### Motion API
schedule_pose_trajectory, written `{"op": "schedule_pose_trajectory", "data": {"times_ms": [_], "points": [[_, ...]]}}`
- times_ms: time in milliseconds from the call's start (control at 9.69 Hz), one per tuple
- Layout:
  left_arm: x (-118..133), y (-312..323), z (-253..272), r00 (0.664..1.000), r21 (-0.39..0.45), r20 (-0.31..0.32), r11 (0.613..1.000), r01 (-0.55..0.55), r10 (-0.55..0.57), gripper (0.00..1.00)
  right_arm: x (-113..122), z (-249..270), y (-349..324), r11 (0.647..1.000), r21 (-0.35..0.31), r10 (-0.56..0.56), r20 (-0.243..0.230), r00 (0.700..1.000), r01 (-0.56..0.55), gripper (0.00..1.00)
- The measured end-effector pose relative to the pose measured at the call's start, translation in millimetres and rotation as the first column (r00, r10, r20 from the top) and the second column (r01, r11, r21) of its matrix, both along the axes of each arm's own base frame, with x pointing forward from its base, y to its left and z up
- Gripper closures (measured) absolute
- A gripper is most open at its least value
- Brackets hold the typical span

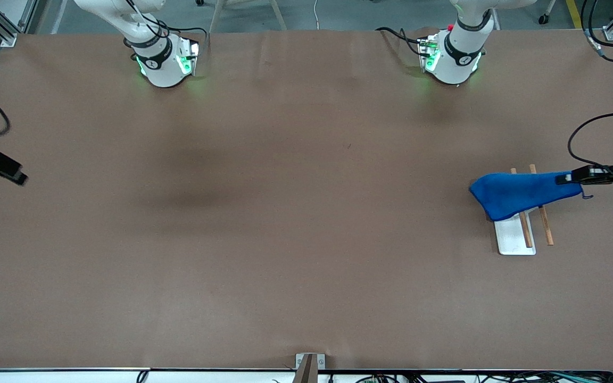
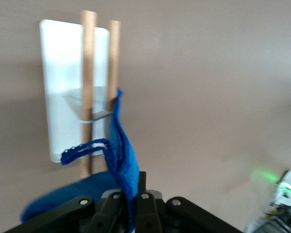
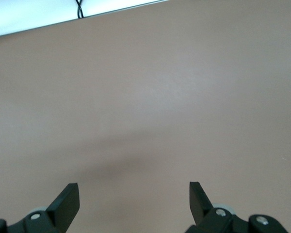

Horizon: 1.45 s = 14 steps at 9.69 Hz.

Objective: Right arm passes towel to left arm to hang

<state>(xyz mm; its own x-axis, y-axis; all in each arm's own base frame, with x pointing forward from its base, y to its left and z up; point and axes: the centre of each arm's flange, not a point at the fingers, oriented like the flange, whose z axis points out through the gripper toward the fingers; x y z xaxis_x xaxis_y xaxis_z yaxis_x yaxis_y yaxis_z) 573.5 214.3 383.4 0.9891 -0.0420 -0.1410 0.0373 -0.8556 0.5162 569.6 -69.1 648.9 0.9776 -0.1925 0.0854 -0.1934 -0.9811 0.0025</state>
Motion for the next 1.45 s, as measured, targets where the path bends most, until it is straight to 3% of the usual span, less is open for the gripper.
{"op": "schedule_pose_trajectory", "data": {"times_ms": [206,516,1032,1135,1445], "points": [[7.6,12.9,-11.0,0.999,0.060,0.022,0.998,0.030,-0.032,0.96,-28.2,27.0,-4.0,1.000,-0.019,0.016,-0.002,1.000,-0.016,0.00],[22.6,37.0,-23.2,0.999,0.143,0.049,0.990,0.010,-0.018,0.96,-27.2,12.2,6.4,0.999,-0.033,0.039,-0.028,0.999,-0.040,0.00],[24.5,54.5,-28.1,0.997,0.189,0.076,0.982,-0.023,0.009,0.94,-25.7,12.5,18.5,0.997,-0.037,0.060,-0.026,0.998,-0.061,0.00],[26.8,56.9,-26.7,0.995,0.205,0.098,0.978,-0.023,0.002,0.86,-25.6,12.5,20.1,0.997,-0.037,0.063,-0.026,0.998,-0.064,0.00],[35.2,68.3,-12.4,0.981,0.262,0.188,0.965,-0.003,-0.048,0.42,-25.5,12.5,20.2,0.997,-0.037,0.063,-0.026,0.998,-0.064,0.00]]}}
